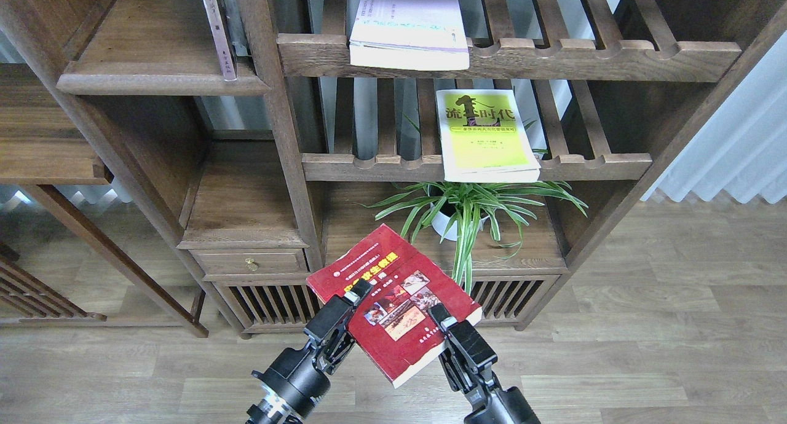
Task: Organize books on shelf
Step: 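Hand the red book from the right gripper to the left gripper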
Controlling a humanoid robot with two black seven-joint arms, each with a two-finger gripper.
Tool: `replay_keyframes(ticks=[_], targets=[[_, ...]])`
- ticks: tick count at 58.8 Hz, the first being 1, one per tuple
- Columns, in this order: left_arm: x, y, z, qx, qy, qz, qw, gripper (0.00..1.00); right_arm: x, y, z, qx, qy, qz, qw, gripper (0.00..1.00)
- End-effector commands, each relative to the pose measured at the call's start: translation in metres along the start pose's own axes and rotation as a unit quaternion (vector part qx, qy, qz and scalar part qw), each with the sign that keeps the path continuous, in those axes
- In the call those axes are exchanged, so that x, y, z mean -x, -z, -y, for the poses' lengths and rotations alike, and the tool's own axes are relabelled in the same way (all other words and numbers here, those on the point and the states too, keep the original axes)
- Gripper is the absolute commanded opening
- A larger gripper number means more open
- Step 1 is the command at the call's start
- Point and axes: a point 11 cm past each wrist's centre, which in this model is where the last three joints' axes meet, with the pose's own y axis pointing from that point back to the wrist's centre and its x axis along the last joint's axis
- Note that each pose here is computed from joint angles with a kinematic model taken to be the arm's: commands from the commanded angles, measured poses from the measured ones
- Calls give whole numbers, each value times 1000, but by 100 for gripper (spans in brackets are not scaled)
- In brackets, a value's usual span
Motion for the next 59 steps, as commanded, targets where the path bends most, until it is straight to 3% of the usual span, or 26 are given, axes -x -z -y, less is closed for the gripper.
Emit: replay_keyframes(ticks=[1,11,21,26,30,48,50,55,59], targets=[[0,-2,-1,-1,-1,4,1000,46,0,0,-1,0,-1,0,1000,10],[-1,-4,-3,-3,-4,8,1000,36,0,-1,-1,1,-1,0,1000,10],[-1,-2,-2,-10,-3,9,1000,34,-2,-2,-3,1,-5,1,1000,10],[-3,0,-5,-23,-8,12,1000,24,-3,-1,-3,1,-7,0,1000,11],[-6,2,-9,-43,-13,16,999,10,-7,1,-3,2,-10,-5,1000,12],[-16,-22,-30,-55,-42,51,996,6,-15,5,0,1,-19,-13,1000,14],[-17,-25,-31,-55,-44,54,996,6,-16,5,-1,0,-20,-14,1000,17],[-17,-27,-33,-52,-46,55,996,6,-17,4,0,2,-21,-15,1000,37],[-16,-29,-33,-51,-45,59,996,6,-17,5,1,6,-20,-20,1000,59]])
